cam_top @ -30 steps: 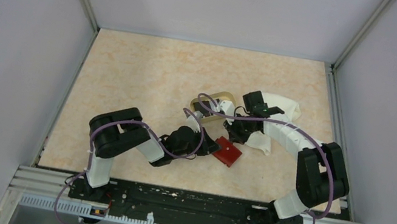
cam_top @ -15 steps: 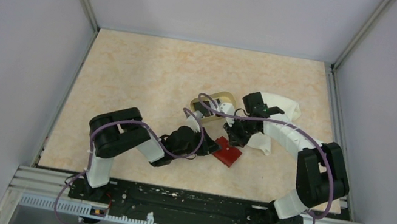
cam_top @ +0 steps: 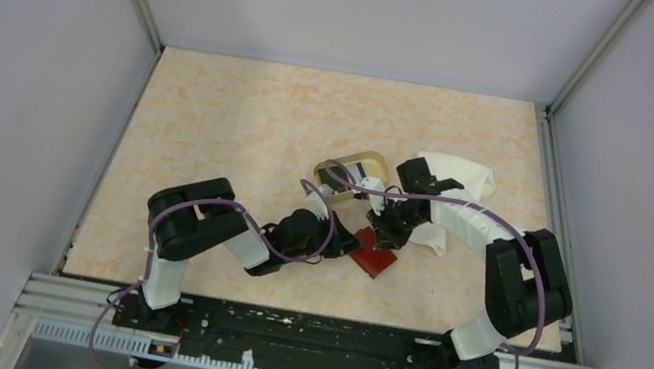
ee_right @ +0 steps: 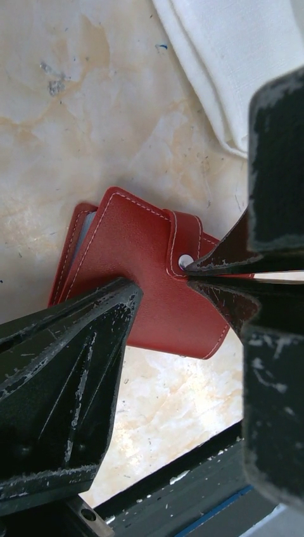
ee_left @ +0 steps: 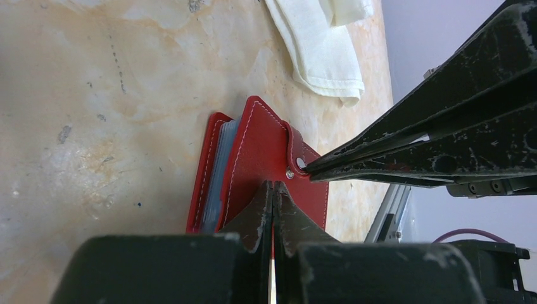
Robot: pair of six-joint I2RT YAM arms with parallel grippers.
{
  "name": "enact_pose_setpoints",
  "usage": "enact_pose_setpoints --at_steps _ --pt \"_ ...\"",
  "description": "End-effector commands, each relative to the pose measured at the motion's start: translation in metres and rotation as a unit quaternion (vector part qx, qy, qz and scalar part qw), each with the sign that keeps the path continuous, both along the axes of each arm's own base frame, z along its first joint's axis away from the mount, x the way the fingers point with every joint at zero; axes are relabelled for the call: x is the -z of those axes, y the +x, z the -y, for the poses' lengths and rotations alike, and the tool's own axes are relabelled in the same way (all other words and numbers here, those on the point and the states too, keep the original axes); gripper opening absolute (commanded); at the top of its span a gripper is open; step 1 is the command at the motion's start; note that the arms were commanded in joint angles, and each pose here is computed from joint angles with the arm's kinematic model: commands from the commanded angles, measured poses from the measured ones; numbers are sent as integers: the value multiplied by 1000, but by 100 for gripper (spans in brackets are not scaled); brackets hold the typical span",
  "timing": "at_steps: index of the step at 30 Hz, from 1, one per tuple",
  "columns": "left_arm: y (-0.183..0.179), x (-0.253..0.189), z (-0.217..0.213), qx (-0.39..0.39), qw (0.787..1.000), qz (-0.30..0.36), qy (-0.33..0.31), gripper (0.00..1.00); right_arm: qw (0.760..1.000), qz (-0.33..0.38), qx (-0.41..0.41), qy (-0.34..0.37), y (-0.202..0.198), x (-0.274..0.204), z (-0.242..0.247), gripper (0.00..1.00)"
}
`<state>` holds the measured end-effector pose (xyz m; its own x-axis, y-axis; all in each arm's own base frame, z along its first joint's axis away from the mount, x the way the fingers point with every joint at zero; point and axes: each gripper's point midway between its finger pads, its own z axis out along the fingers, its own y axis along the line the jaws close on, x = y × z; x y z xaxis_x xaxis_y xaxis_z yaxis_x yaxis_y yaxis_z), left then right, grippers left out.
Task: Put the credit cards into the card holder
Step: Close the card holder at the center of the board.
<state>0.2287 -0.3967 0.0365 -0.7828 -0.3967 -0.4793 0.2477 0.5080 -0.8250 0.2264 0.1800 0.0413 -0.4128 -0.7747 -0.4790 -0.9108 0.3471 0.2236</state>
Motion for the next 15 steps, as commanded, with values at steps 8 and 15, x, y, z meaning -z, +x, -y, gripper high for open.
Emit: enact_pose_setpoints --at_steps 8,15 --pt "-6 21 -8 4 1000 -18 23 0 1000 -13 0 22 -5 -7 -14 0" --pt "-6 20 -7 6 1000 -18 21 0 999 -15 -2 34 -6 -13 -18 0"
